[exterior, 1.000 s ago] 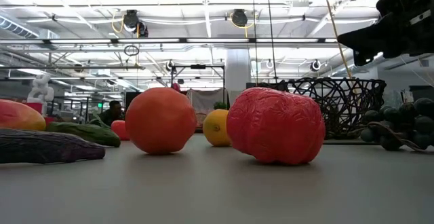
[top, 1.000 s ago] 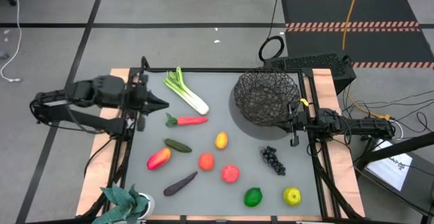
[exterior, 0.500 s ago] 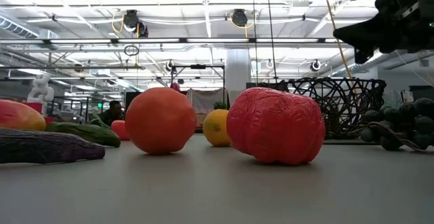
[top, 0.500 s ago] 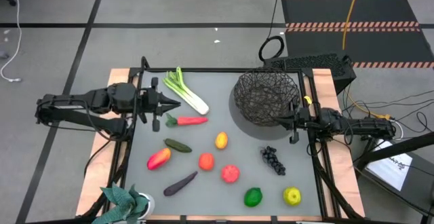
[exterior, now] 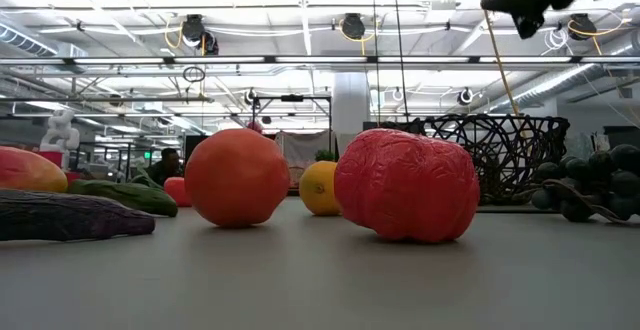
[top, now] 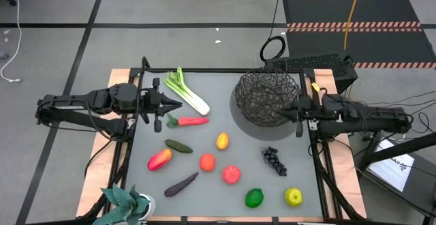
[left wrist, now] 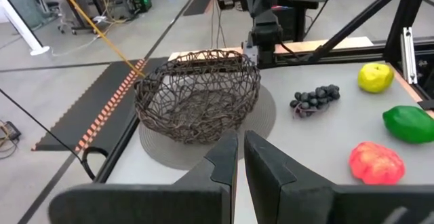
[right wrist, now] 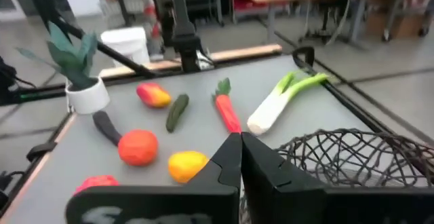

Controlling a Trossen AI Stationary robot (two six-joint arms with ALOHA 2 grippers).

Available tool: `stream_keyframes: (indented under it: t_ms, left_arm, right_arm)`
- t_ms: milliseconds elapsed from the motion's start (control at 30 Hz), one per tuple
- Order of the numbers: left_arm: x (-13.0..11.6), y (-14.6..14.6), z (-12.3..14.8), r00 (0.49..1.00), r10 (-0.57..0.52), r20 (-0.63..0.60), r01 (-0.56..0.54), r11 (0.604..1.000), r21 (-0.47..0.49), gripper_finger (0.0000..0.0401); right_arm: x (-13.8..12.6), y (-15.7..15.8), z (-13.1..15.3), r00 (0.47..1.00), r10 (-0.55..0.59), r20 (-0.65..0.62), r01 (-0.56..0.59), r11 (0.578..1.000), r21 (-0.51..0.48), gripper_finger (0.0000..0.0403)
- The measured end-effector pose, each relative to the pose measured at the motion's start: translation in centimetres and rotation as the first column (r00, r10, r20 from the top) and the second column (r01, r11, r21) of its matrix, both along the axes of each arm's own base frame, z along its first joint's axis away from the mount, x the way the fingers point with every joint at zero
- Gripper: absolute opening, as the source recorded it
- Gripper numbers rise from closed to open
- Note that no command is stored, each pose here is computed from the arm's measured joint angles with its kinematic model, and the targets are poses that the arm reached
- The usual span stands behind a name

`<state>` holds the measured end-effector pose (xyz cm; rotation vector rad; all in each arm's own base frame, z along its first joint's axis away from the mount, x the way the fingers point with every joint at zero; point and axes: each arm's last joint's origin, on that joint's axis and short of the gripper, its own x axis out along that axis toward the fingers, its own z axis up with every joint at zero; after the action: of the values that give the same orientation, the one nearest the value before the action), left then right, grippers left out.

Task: Build produce basket
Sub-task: Put the celery into the black wire basket

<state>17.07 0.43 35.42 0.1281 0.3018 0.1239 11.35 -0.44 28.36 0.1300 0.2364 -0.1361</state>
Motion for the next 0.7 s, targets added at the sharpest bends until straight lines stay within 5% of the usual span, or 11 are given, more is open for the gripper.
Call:
stream_keyframes:
  t_ms: [300, 467, 567, 700]
  left_arm:
    - [0.8, 0.0, -0.7, 0.998, 0.017, -0.057, -0.019, 0.999, -0.028, 0.0031]
    - [2.0, 0.6, -1.9, 0.976, 0.183, -0.121, -0.194, 0.977, -0.087, 0.0031]
    - [2.6, 1.9, -3.1, 0.909, 0.371, -0.192, -0.396, 0.911, -0.116, 0.0031]
    - [3.2, 4.3, -5.1, 0.755, 0.585, -0.295, -0.640, 0.756, -0.137, 0.0031]
  right_arm:
    - [3.3, 0.0, 2.3, 0.995, -0.048, -0.087, 0.053, 0.997, 0.056, 0.0000]
    - [4.6, 0.4, 0.8, 0.981, -0.114, -0.157, 0.121, 0.992, 0.032, 0.0000]
    - [5.4, 1.0, -0.2, 0.981, -0.107, -0.164, 0.112, 0.993, 0.022, 0.0000]
    - [6.2, 1.8, -1.3, 0.986, -0.071, -0.152, 0.074, 0.997, 0.018, 0.0000]
